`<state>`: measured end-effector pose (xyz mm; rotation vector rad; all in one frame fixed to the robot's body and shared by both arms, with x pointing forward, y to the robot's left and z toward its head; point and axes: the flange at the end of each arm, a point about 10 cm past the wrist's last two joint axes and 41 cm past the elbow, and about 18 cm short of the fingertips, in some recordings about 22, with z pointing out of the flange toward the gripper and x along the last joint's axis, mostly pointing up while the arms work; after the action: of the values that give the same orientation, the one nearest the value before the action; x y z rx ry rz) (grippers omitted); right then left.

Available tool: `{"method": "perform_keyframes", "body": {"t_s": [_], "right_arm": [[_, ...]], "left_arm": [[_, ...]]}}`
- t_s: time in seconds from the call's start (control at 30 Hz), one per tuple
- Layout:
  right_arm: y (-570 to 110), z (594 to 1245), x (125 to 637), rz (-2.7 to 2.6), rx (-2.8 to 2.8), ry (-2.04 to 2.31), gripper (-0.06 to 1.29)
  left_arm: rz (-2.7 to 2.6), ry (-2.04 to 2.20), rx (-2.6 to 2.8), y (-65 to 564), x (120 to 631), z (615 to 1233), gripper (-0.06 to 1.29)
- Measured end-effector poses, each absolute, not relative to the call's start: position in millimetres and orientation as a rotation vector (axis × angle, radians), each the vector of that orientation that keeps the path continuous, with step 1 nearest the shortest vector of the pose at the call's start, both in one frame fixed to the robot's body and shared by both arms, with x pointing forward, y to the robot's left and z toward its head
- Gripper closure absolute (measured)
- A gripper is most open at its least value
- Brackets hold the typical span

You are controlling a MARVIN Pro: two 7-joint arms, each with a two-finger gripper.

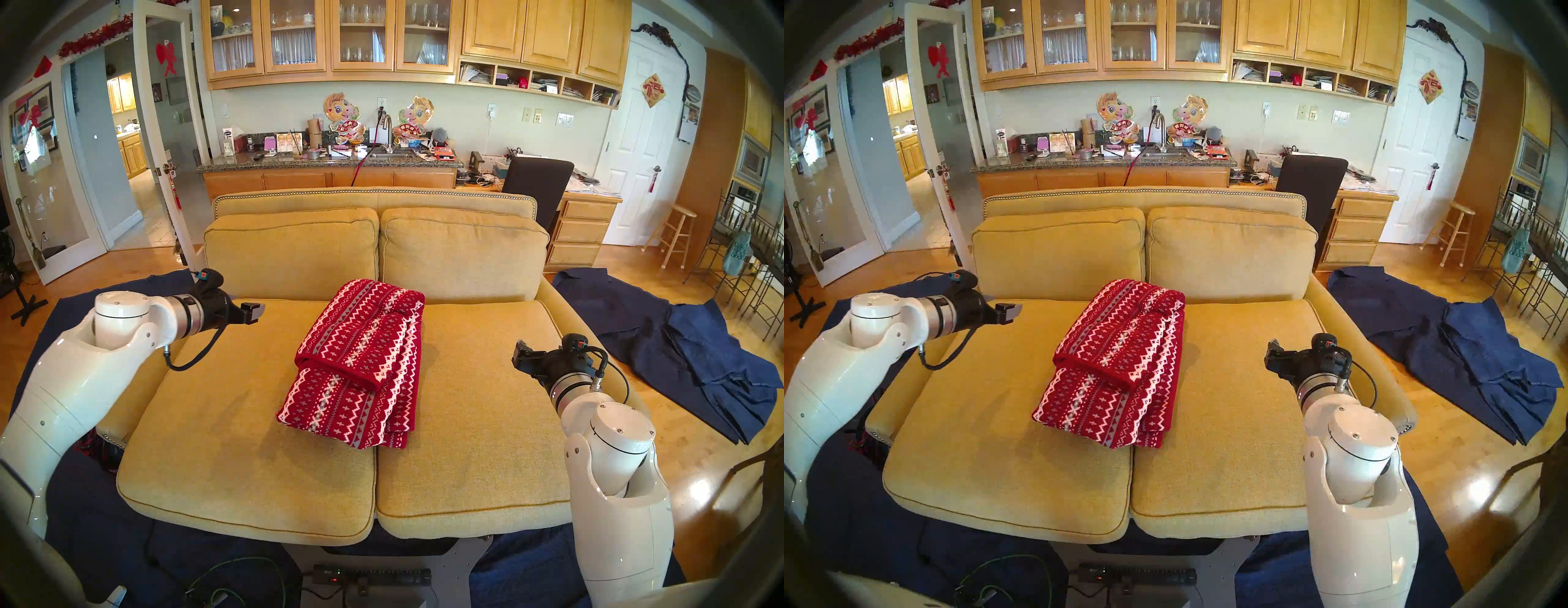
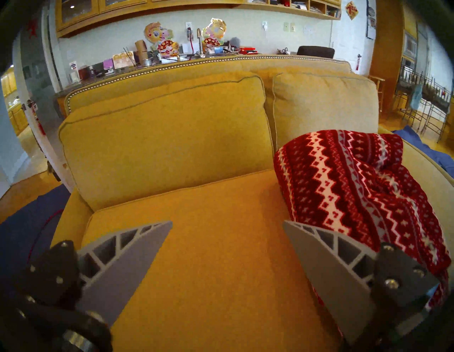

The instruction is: Fold the blanket in half twice

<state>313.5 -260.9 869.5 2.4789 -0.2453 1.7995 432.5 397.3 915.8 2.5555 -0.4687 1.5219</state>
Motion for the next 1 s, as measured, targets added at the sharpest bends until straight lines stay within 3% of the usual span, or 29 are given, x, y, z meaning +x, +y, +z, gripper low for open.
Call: {"method": "perform_keyframes", "body": {"t_s": [1.0], "right_arm": [[-260, 873, 313, 1.811, 2.472, -0.244, -0.01]], "left_arm": [[1.435, -0.810, 2.230, 460, 383, 890, 0.02]]}}
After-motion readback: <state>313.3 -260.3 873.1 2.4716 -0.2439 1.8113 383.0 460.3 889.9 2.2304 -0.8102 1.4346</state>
